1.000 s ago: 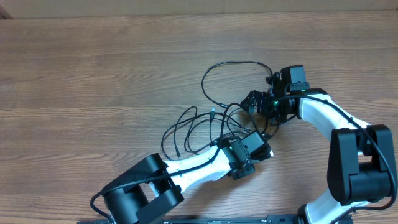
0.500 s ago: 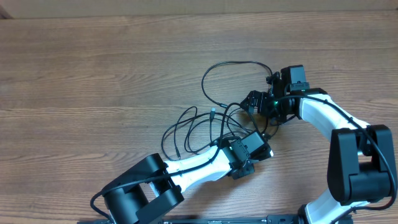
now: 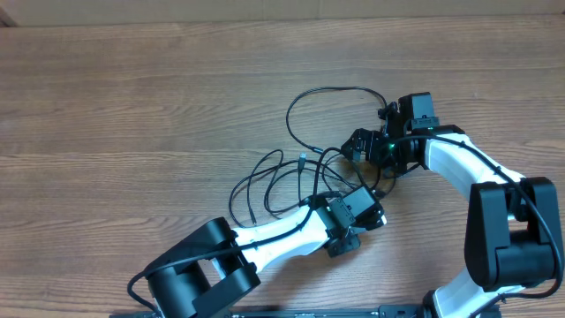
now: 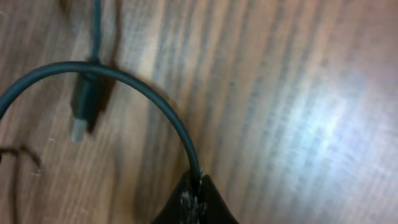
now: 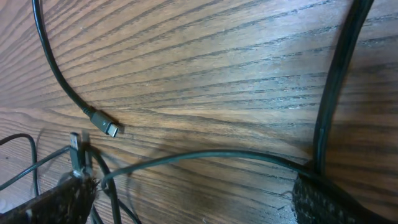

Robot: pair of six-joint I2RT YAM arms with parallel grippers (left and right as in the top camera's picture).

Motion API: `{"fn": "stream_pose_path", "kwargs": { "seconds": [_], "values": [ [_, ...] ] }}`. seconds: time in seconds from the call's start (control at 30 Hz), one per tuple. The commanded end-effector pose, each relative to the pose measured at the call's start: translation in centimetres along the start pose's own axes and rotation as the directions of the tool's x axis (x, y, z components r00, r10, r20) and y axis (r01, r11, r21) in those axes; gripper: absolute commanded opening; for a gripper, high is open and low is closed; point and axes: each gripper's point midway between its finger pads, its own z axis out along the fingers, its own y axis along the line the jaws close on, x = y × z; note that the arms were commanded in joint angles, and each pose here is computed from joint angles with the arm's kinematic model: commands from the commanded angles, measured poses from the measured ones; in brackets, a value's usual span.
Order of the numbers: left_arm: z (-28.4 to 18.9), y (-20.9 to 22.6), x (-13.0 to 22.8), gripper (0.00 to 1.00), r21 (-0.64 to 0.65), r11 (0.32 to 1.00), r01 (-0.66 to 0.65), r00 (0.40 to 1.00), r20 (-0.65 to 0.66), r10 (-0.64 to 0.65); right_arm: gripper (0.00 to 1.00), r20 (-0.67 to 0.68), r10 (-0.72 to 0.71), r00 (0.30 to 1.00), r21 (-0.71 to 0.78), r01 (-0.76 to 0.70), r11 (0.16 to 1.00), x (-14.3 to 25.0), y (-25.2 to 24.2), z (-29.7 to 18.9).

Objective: Untangle cables
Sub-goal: 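Lift the left gripper with a cable and pull it up-left, then pull the held black cable leftward with the left gripper, away from the pile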

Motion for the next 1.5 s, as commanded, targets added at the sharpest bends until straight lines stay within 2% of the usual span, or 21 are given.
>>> {"fn": "stream_pose_path", "kwargs": {
  "seconds": [0.0, 0.37, 0.53, 0.67, 0.8, 1.0, 1.1, 1.17, 1.2, 1.33, 1.47],
  "values": [
    [-4.3, -1.0, -3.5, 0.04, 0.096, 0.995, -0.008, 0.991, 0.132, -0.005, 1.00, 0.006, 0.003, 1.000, 0.046, -0.003, 0.999, -0.1, -0.8, 0.2],
    [-15.2, 1.4, -3.3, 0.04, 0.033, 0.997, 0.067, 0.956, 0.283, -0.073, 1.00, 0.006, 0.003, 1.000, 0.046, -0.003, 0.999, -0.1, -0.8, 0.2],
    [-20.1, 3.3, -3.2, 0.04, 0.006, 0.988, 0.152, 0.906, 0.399, -0.142, 1.00, 0.007, 0.003, 1.000, 0.046, -0.003, 0.999, -0.1, -0.8, 0.2],
    [-23.7, 5.4, -2.6, 0.04, -0.003, 0.958, 0.287, 0.839, 0.484, -0.249, 1.00, 0.007, 0.002, 1.000, 0.046, -0.003, 0.999, -0.1, -0.8, 0.2],
    [-27.1, 7.8, -1.2, 0.04, -0.020, 0.902, 0.432, 0.749, 0.565, -0.347, 1.00, 0.007, 0.002, 1.000, 0.046, -0.003, 0.999, -0.1, -0.8, 0.2],
    [-32.1, 10.6, 1.3, 0.04, -0.065, 0.804, 0.592, 0.614, 0.683, -0.397, 1.00, 0.007, 0.002, 1.000, 0.046, -0.003, 0.999, -0.1, -0.8, 0.2],
    [-33.9, 12.0, 3.2, 0.04, -0.126, 0.734, 0.668, 0.569, 0.722, -0.394, 1.00, 0.007, 0.003, 1.000, 0.046, -0.003, 0.999, -0.1, -0.8, 0.2],
    [-34.7, 12.8, 4.7, 0.04, -0.184, 0.681, 0.709, 0.561, 0.732, -0.386, 1.00, 0.007, 0.003, 1.000, 0.046, -0.003, 0.999, -0.1, -0.8, 0.2],
    [-35.0, 13.5, 6.0, 0.04, -0.237, 0.633, 0.737, 0.565, 0.731, -0.384, 1.00, 0.007, 0.003, 1.000, 0.046, -0.003, 0.999, -0.1, -0.8, 0.2],
    [-35.0, 14.8, 9.0, 0.04, -0.367, 0.522, 0.770, 0.600, 0.694, -0.398, 1.00, 0.007, 0.003, 1.000, 0.046, -0.003, 0.999, -0.1, -0.8, 0.2],
    [-34.5, 15.1, 10.2, 0.04, -0.415, 0.490, 0.767, 0.624, 0.659, -0.419, 1.00, 0.007, 0.003, 1.000, 0.046, -0.003, 0.999, -0.1, -0.8, 0.2]
  ]
}}
